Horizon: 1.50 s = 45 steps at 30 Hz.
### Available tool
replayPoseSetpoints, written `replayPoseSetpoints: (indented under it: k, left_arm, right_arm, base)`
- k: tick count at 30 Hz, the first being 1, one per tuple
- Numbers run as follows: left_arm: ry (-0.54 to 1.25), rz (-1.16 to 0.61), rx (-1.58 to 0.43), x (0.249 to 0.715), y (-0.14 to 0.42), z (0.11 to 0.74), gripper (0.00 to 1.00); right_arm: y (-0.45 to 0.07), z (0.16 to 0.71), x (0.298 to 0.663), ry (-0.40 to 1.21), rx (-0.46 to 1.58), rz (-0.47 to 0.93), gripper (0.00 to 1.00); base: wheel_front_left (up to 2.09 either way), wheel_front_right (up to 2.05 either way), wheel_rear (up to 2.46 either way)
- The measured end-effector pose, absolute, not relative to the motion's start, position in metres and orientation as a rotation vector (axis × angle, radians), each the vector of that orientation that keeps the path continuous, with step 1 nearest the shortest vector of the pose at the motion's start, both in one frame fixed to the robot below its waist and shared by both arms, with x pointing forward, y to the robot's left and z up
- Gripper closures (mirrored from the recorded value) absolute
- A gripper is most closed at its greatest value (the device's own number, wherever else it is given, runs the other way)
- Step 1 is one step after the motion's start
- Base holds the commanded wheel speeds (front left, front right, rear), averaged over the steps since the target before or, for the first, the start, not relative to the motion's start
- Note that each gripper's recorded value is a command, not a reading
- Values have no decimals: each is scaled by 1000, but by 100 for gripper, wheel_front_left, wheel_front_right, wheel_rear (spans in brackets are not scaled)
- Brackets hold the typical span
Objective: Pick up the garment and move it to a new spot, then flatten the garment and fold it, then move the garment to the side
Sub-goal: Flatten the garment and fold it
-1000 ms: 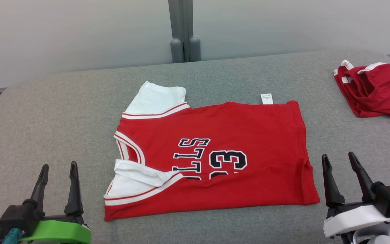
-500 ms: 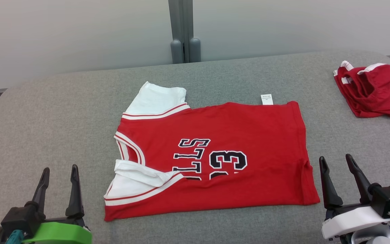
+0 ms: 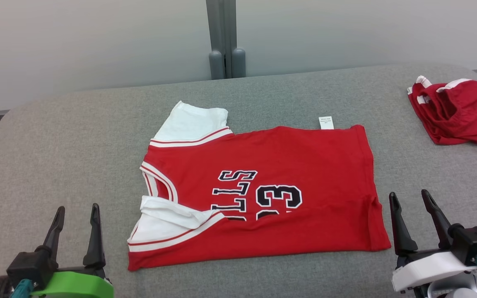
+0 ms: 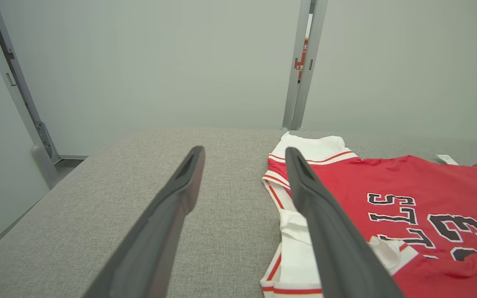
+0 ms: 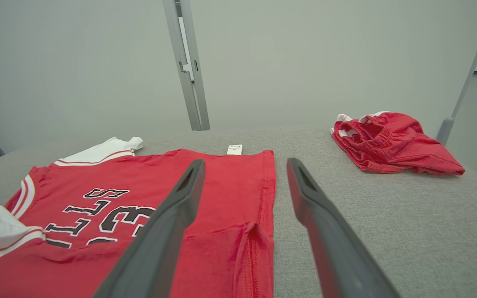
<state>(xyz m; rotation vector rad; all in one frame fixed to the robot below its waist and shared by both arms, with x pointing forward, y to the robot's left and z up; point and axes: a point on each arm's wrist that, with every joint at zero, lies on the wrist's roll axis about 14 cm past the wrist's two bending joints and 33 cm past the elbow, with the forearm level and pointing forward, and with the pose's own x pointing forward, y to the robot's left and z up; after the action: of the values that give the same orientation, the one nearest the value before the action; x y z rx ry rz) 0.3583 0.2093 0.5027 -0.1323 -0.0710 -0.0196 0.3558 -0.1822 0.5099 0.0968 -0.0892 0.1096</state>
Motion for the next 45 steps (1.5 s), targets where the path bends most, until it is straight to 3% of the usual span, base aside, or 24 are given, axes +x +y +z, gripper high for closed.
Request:
replayPoseSetpoints:
  k: [8, 15, 21, 31, 36, 45]
  left_arm:
    - [-157, -119, -18, 396, 205, 541, 0]
    - [-215, -247, 52, 460, 186, 588, 0]
    - [-157, -340, 79, 524, 165, 597, 0]
    - [119, -449, 103, 604, 137, 524, 0]
    - [251, -443, 61, 634, 131, 481, 0]
    - [454, -486, 58, 643, 111, 395, 0]
  right_arm:
    - [-186, 538, 389, -140, 19, 154, 0]
    - [-194, 559, 448, -100, -65, 183, 0]
    - [-200, 547, 506, 31, -110, 192, 0]
    - [-198, 471, 562, 280, -79, 196, 0]
    - [-196, 435, 572, 365, -68, 200, 0]
    - [-202, 393, 570, 455, -66, 194, 0]
  base:
    - [0, 0, 0]
    - [0, 0, 0]
    - [0, 0, 0]
    - [0, 0, 0]
    - [0, 0, 0]
    - [0, 0, 0]
